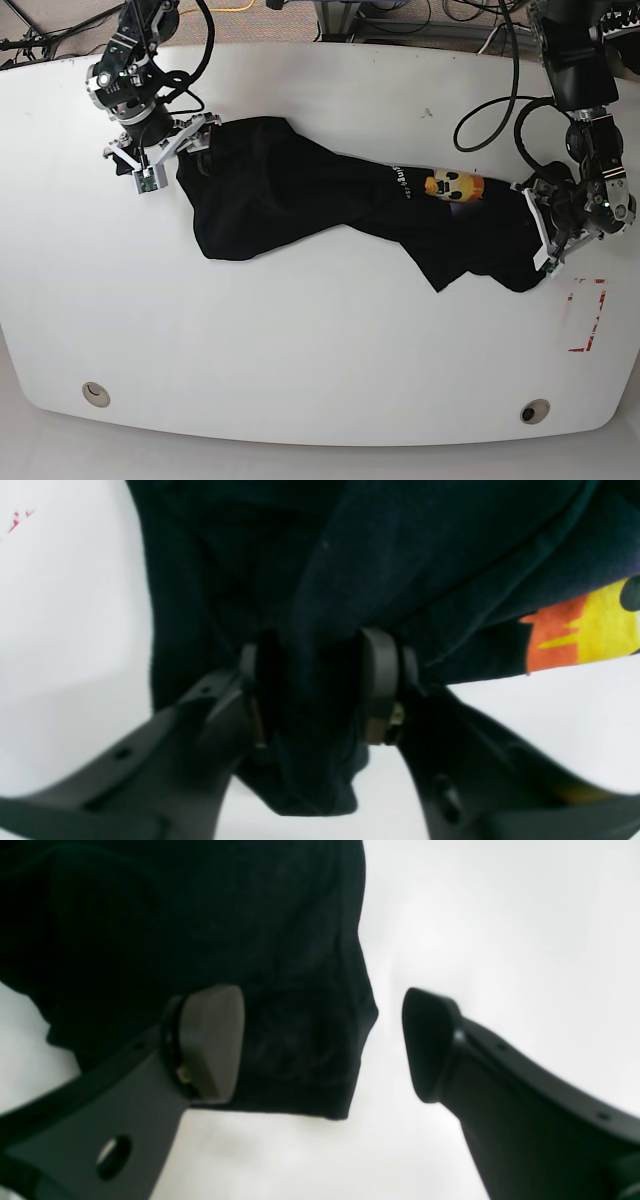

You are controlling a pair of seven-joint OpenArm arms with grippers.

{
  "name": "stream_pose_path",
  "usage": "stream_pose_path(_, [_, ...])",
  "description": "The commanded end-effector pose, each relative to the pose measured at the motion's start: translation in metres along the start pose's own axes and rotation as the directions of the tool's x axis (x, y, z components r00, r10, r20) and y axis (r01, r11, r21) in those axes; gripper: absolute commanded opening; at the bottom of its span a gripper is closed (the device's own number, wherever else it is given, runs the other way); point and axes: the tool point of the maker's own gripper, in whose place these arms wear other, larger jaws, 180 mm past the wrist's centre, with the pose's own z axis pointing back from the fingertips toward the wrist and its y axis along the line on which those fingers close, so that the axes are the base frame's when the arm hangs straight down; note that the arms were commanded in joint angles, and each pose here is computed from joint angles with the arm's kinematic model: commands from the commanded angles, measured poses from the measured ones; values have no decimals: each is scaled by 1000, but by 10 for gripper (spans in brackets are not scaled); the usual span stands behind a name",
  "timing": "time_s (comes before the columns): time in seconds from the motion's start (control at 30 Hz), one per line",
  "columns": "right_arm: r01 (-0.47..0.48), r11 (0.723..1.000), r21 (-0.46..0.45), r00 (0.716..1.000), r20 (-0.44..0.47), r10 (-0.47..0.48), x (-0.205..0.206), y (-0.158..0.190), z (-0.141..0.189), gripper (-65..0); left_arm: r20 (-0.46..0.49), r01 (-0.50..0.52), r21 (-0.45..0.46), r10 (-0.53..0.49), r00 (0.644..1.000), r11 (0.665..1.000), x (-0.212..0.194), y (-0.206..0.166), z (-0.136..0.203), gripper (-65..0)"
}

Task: Fold the T-shirt properly
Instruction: 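Pull the shirt end with the left gripper away from the right gripper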

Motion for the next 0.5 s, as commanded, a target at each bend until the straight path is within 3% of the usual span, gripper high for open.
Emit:
stream_pose_path(0.0, [-8, 1000, -4, 998, 58, 8, 16, -2, 3, -183, 40, 6, 20, -7, 999, 1000, 12, 10, 7, -491])
stream_pose_path(0.1, [-6, 1000, -3, 998, 57, 6, 16, -2, 2, -183, 39, 2, 13, -3, 999, 1000, 11, 8, 4, -505])
stream_pose_path(0.3, [4, 1000, 10, 999, 50, -4, 14, 0, -4, -182, 13, -11, -4, 11, 1000, 1000, 0, 4, -3, -434])
stream_pose_path(0.47, [31, 999, 27, 999, 33, -32, 9, -1, -16, -181, 8, -4, 5, 4, 1000, 1000, 0, 5, 0, -412])
